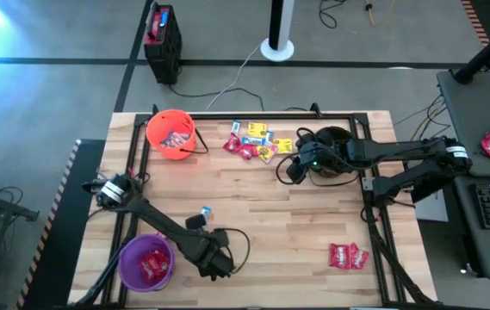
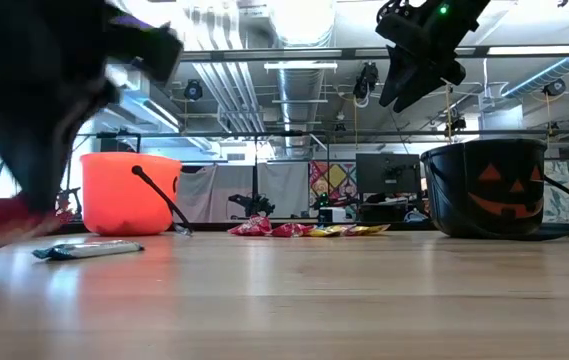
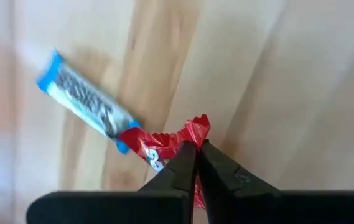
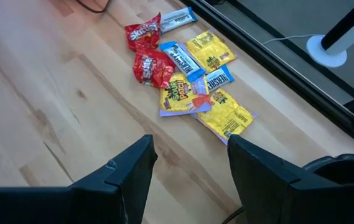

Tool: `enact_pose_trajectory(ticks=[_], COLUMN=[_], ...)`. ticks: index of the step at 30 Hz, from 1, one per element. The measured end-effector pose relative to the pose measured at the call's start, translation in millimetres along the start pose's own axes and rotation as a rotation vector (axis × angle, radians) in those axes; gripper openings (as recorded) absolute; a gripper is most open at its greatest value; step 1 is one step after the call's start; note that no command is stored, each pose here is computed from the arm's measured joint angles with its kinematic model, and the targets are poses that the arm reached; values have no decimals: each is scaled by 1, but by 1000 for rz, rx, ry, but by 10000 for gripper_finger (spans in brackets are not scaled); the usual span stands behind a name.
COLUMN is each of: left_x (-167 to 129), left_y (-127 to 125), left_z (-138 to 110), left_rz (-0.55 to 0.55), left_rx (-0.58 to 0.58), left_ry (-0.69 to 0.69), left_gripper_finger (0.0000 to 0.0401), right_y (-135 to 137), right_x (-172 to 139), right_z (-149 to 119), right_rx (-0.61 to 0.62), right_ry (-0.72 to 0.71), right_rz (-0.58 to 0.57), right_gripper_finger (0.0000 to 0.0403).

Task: Sort candy by brand, put in halloween buckets
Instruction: Put the red candy into the purple bucket

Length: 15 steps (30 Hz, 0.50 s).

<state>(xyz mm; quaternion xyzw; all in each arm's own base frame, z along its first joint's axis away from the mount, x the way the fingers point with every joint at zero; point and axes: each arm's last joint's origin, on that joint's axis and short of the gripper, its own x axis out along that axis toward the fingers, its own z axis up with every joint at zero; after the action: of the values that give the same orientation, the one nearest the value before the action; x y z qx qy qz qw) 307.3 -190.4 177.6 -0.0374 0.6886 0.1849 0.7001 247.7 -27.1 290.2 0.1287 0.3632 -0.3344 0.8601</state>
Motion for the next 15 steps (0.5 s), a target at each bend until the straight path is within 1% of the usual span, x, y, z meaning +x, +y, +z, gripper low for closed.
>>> enact_pose_trajectory(ticks=[3, 7, 11, 15], left_x=[-22, -46, -72, -94], left_y=[3, 11, 18, 24], left_z=[2, -2, -7, -12], left_rz=[4, 44, 20, 36], left_rx=[37, 86, 126, 161], left_ry=[-88, -179, -277, -408], left_gripper_finger=[0, 0, 0, 0], right_y=[0, 0, 0, 1], right_x=[0, 0, 0, 0], right_z=[0, 0, 0, -1], right_rx=[-1, -2, -2, -23], right_ry=[2, 2, 2, 3], right_rz=[2, 2, 2, 6], right_gripper_finger=[196, 196, 196, 196])
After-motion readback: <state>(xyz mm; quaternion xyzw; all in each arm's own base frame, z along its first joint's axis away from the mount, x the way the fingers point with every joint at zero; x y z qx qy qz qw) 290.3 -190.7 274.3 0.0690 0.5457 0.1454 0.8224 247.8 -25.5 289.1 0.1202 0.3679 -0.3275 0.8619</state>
